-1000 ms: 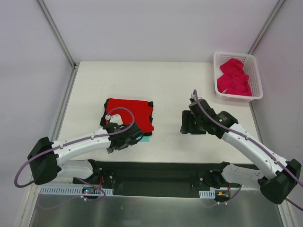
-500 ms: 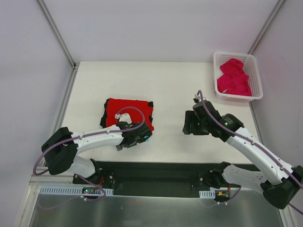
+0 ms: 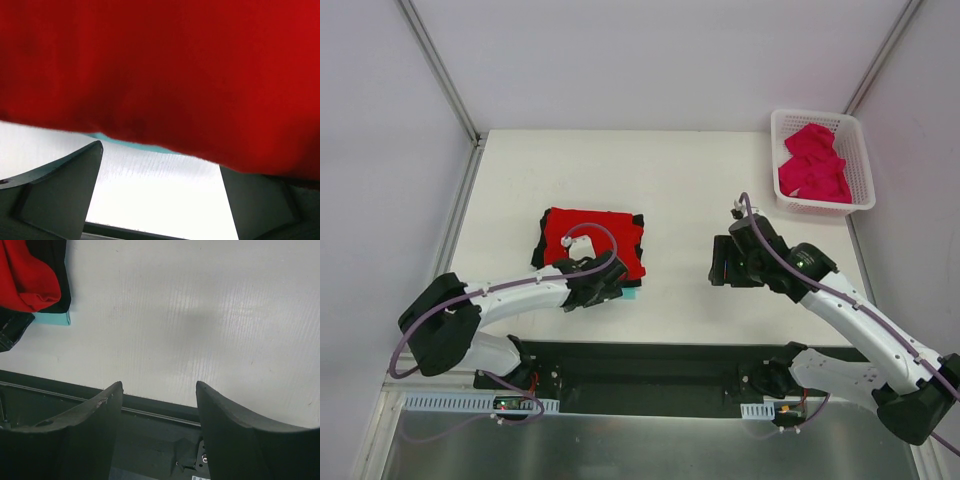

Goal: Fold and stack the t-shirts

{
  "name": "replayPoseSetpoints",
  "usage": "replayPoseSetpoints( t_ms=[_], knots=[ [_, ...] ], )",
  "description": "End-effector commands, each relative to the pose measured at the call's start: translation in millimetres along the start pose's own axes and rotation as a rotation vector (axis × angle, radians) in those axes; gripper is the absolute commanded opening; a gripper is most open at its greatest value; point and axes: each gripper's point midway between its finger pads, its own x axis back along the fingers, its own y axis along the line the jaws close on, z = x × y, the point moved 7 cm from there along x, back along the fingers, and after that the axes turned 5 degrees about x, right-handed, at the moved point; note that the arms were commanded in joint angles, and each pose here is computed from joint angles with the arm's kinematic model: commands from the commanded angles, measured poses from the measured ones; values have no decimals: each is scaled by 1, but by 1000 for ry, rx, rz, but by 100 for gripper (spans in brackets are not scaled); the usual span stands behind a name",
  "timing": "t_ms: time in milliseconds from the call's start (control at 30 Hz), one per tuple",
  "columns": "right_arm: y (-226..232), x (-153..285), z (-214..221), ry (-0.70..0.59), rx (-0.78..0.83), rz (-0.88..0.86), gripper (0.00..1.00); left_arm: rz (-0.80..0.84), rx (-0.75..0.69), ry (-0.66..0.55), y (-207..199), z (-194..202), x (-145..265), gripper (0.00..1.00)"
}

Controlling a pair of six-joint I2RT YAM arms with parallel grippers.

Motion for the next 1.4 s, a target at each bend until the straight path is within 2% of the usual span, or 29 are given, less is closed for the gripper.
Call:
replayPoseSetpoints(
  t_ms=[0,300,633,833,1067,1233,1367],
  knots=[
    [-1,1,1,2,7,15,64,44,-59,19,-3,-5,-13,97],
    [-6,5,2,-3,21,37,64,122,-30,62,-12,-31,-38,97],
    [-15,5,4,0,41,90,65,114,-26,62,-14,-69,-66,97],
    [-12,9,0,-14,38,62,66,126,4,70,-11,-109,-87,95],
    [-7,20,-7,-41,49,14,66,141,30,15,-13,-166,-101,94],
    [-9,22,-10,-46,66,20,66,102,25,-16,-2,-208,-117,94],
    [-8,24,-12,-45,64,-2,66,62,97,-9,16,-228,-131,94]
  ],
)
